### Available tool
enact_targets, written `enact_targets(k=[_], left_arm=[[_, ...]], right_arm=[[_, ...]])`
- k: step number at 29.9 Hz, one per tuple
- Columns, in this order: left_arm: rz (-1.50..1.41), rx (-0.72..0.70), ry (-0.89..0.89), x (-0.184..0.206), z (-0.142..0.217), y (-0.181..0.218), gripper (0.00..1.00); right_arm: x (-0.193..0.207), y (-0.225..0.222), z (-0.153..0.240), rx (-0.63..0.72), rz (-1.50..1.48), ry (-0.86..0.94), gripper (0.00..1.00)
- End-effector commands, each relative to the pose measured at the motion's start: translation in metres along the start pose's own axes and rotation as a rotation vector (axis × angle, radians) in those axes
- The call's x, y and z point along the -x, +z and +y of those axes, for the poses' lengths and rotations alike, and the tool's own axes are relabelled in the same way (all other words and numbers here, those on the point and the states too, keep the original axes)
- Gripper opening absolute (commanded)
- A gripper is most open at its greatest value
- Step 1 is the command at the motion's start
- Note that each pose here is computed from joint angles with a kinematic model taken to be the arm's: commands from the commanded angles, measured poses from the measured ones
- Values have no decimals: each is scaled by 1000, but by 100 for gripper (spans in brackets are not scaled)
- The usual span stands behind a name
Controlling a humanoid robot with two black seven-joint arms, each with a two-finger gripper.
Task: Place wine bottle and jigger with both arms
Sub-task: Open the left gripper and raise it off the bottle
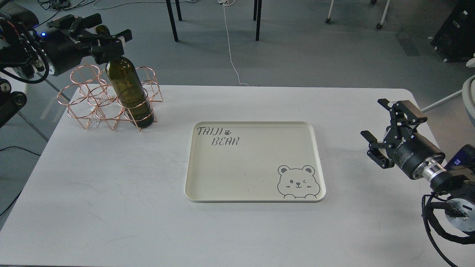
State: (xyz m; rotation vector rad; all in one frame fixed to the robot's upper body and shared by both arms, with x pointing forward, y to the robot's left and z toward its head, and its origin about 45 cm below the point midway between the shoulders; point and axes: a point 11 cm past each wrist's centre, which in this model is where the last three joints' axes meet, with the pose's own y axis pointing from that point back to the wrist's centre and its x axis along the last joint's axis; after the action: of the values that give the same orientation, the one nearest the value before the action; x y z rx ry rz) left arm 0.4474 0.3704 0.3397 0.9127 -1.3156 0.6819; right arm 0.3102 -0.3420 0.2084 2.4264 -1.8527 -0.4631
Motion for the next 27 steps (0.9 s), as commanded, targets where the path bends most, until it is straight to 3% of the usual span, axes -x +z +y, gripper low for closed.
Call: enact_targets(k=[1,8,11,19,27], left_arm=[[80,32,21,-10,14,8,99],[743,266,136,-50,29,60,99],[881,313,171,-51,27,71,99],[1101,391,95,17,14,119,99],[1430,438,280,57,1,148,99]], right_arm=[[0,0,0,1,0,0,99],[3,1,-2,-2,-7,-5,99],[4,1,-2,-2,-9,-7,99],[10,4,-6,-5,-23,-19,99],[3,10,-18,-19,-32,12,99]])
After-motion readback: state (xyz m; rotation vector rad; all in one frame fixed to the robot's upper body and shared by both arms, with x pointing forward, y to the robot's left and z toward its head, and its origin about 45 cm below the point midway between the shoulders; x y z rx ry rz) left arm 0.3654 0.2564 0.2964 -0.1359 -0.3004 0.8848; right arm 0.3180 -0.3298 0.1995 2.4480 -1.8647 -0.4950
